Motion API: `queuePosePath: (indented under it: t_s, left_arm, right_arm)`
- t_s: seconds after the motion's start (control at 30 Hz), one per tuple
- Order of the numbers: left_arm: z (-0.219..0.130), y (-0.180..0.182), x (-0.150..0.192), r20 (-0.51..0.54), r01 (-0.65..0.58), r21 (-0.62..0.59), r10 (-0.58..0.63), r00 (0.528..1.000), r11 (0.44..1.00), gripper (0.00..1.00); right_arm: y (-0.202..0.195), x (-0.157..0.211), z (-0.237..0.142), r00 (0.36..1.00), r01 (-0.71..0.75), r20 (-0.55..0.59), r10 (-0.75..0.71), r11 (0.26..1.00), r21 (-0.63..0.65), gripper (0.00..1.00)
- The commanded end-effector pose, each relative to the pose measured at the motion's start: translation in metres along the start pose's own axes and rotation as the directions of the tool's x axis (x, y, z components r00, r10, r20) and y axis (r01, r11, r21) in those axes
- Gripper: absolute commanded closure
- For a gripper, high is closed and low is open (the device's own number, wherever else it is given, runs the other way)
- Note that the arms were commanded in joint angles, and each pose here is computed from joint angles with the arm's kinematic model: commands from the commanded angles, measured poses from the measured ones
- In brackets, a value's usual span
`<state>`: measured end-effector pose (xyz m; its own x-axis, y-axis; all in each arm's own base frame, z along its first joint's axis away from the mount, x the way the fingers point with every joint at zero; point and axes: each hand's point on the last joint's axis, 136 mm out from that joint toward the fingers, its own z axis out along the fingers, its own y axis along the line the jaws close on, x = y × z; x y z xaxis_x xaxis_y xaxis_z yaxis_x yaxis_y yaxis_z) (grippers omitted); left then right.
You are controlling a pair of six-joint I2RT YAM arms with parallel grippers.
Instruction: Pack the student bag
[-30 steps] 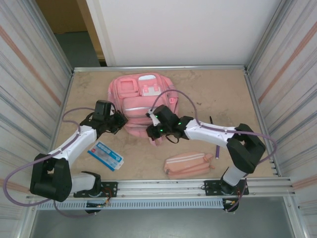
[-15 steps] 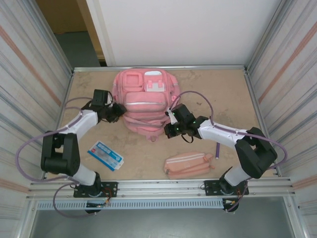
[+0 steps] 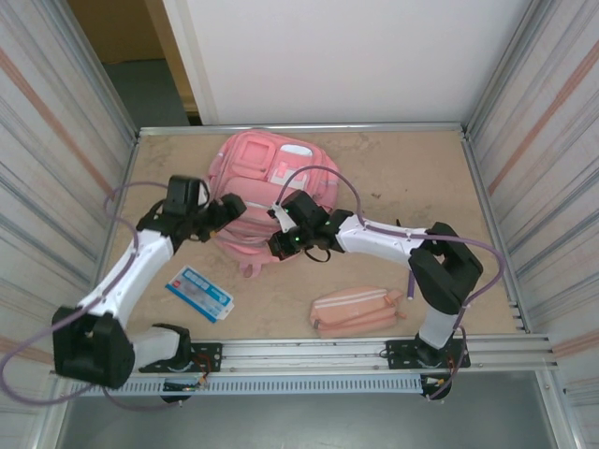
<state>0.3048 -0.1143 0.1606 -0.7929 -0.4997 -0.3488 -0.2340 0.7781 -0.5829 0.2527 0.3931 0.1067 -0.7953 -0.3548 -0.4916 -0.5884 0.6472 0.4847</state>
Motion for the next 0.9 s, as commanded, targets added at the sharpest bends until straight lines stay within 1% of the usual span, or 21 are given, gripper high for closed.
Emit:
queuePosePath:
  t_s: [0.0, 0.07, 0.17, 0.3, 0.37, 0.4, 0.47, 0.57, 0.63, 0.7, 0.77, 0.83, 0.87]
  left_arm:
    - [-0.001, 0.042, 0.024, -0.005, 0.115, -0.128, -0.117, 0.993, 0.985, 0.14]
    - [-0.002, 0.044, 0.029, 0.003, 0.139, -0.134, -0.14, 0.99, 0.981, 0.18]
    - [0.005, 0.04, 0.034, 0.019, 0.134, -0.155, -0.132, 0.991, 0.979, 0.23]
    - [0.028, 0.032, 0.044, -0.042, 0.177, -0.137, -0.184, 0.982, 0.975, 0.24]
    - [0.041, 0.029, 0.048, -0.053, 0.18, -0.129, -0.188, 0.981, 0.975, 0.25]
    - [0.048, 0.024, 0.049, -0.058, 0.18, -0.103, -0.186, 0.981, 0.978, 0.26]
    - [0.058, 0.018, 0.052, -0.076, 0.18, -0.079, -0.186, 0.98, 0.981, 0.32]
    - [0.067, 0.023, 0.049, -0.072, 0.127, -0.129, -0.137, 0.988, 0.983, 0.4]
    - [0.07, 0.029, 0.045, -0.057, 0.1, -0.163, -0.11, 0.992, 0.981, 0.51]
    - [0.069, 0.029, 0.042, -0.053, 0.078, -0.178, -0.089, 0.995, 0.981, 0.69]
    - [0.064, 0.022, 0.039, -0.054, 0.042, -0.155, -0.051, 0.997, 0.987, 0.81]
    - [0.058, 0.015, 0.035, -0.04, 0.003, -0.123, -0.008, 0.999, 0.992, 0.89]
    - [0.054, 0.012, 0.033, -0.03, -0.015, -0.114, 0.011, 0.999, 0.993, 0.95]
  right_arm:
    - [0.019, -0.007, 0.006, 1.0, -0.002, 0.015, 0.004, 0.995, -0.097, 1.0]
    - [0.021, -0.002, 0.009, 1.0, -0.009, 0.004, 0.01, 0.994, -0.107, 1.0]
    - [0.026, 0.004, 0.012, 1.0, -0.011, -0.003, 0.011, 0.992, -0.125, 1.0]
    - [0.035, 0.015, 0.017, 1.0, -0.003, -0.008, 0.003, 0.993, -0.12, 1.0]
    - [0.034, 0.018, 0.019, 1.0, -0.008, -0.008, 0.007, 0.993, -0.114, 1.0]
    - [0.033, 0.02, 0.021, 1.0, -0.012, -0.013, 0.011, 0.994, -0.109, 1.0]
    - [0.03, 0.023, 0.022, 0.999, -0.027, -0.021, 0.025, 0.995, -0.096, 1.0]
    - [0.029, 0.026, 0.022, 0.999, -0.037, -0.026, 0.034, 0.995, -0.089, 1.0]
    - [0.026, 0.028, 0.02, 0.999, -0.033, -0.027, 0.031, 0.996, -0.077, 1.0]
    - [0.021, 0.032, 0.018, 0.999, -0.035, -0.031, 0.033, 0.998, -0.049, 1.0]
    - [0.012, 0.037, 0.016, 0.999, -0.04, -0.035, 0.039, 0.999, -0.017, 1.0]
    - [0.001, 0.044, 0.016, 0.998, -0.043, -0.042, 0.044, 0.999, 0.016, 1.0]
    - [-0.006, 0.048, 0.016, 0.997, -0.05, -0.051, 0.051, 0.998, 0.034, 1.0]
